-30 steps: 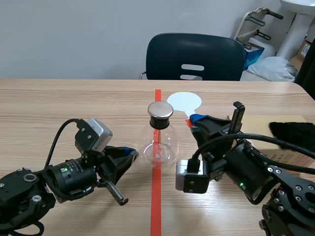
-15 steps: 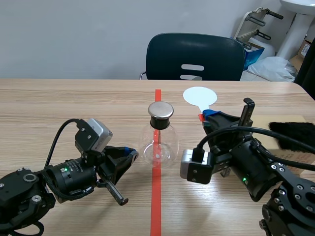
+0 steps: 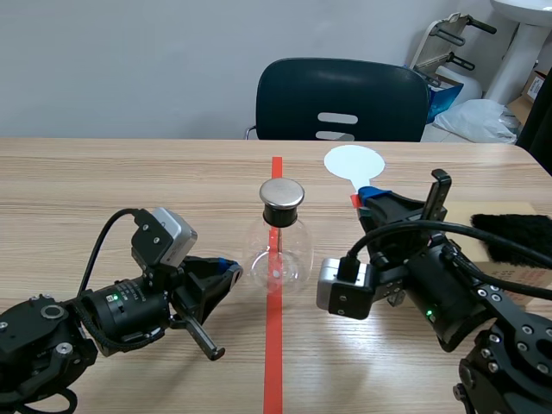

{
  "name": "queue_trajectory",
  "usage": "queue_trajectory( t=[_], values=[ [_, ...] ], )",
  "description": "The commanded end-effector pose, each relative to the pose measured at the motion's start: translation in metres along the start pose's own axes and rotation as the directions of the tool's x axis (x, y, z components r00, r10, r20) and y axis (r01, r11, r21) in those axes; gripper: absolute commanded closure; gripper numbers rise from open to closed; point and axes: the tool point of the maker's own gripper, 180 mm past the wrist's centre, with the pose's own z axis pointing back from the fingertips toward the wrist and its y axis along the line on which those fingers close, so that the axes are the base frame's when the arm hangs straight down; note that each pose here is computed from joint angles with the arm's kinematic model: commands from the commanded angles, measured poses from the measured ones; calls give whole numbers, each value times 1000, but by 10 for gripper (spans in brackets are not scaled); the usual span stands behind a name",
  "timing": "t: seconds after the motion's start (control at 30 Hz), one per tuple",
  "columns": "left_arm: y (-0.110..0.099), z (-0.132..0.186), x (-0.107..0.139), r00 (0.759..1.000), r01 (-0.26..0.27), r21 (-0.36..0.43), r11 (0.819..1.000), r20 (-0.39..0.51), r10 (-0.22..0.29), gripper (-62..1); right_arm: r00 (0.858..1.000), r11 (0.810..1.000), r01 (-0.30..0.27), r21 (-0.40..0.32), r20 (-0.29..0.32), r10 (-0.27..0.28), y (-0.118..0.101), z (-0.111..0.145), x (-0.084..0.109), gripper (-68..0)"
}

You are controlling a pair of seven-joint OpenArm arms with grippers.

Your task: Do the electroscope experiment. move the plate toward and away from the electroscope

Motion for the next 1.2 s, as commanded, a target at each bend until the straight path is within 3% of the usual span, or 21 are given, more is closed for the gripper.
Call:
queue_trajectory(
  t=[0.0,0.23,0.47,0.77,1.0,1.17],
  values=[
    [-3,-4,15,999,0,-6,1000,51,0,-36,1000,999,-18,-49,-13,17,-13,-4,-7,-7],
    [-3,-4,15,999,0,-6,1000,51,0,-36,1000,998,-25,-66,3,25,-17,-4,-4,-7],
    [-3,-4,15,999,0,-6,1000,51,0,-36,995,996,-29,-79,95,37,-21,-5,13,-7],
    [-3,-4,15,999,0,-6,1000,51,0,-36,975,995,-33,-93,216,53,-26,-2,35,-7],
    [-3,-4,15,999,0,-6,1000,51,0,-36,951,995,-33,-92,303,59,-25,2,51,-7],
    [-3,-4,15,999,0,-6,1000,51,0,-36,939,995,-33,-92,338,62,-24,4,57,-7]
  ],
)
